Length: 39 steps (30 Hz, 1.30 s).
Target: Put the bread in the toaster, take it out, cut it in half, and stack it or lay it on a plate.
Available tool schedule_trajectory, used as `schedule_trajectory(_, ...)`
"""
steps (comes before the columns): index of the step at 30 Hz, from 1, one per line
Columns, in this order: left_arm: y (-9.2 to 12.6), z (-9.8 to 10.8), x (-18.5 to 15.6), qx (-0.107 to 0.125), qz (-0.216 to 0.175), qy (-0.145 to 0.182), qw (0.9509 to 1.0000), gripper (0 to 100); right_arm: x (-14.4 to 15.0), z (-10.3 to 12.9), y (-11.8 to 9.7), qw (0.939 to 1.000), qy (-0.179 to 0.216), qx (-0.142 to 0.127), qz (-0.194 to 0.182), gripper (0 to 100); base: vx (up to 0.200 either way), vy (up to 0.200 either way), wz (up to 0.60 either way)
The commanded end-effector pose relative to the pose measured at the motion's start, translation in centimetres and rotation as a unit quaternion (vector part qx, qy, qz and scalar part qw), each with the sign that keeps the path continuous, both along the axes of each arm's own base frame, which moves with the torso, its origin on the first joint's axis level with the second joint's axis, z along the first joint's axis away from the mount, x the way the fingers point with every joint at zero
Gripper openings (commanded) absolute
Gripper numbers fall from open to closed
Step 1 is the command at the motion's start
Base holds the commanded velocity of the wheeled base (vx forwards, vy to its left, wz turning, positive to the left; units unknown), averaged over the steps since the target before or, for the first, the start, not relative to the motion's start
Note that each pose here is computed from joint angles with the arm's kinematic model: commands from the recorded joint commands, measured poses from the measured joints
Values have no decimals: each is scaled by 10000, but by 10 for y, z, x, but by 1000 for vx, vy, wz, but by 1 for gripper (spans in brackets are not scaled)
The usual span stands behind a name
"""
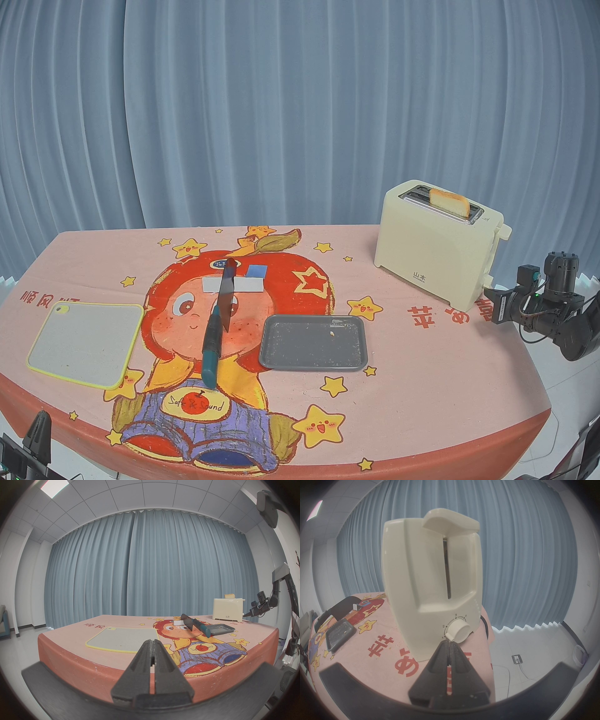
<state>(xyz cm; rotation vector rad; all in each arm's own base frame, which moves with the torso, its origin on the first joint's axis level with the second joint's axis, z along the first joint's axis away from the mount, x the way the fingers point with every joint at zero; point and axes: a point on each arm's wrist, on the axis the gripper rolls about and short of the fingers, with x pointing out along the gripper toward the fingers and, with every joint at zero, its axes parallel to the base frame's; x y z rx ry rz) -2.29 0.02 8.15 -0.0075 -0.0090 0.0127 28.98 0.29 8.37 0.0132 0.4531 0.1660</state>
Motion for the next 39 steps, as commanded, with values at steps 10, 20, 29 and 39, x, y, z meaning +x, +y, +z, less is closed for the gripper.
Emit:
schedule_trajectory(10,0,-5,0,-1,5,6,10000,0,-20,0,0,9999,98,-28,13,0,0,0,0)
schedule_trajectory(20,0,-5,0,-1,5,6,10000,0,-67,62,-4,9944,-1055,-20,-58,0,0,0,0)
schedule_trajectory(29,0,-5,0,-1,5,6,10000,0,-52,123,-2,9810,-1934,-18,145,0,0,0,0)
schedule_trajectory(39,0,-5,0,-1,5,6,10000,0,1,107,-2,9882,-1526,-11,137,0,0,0,0)
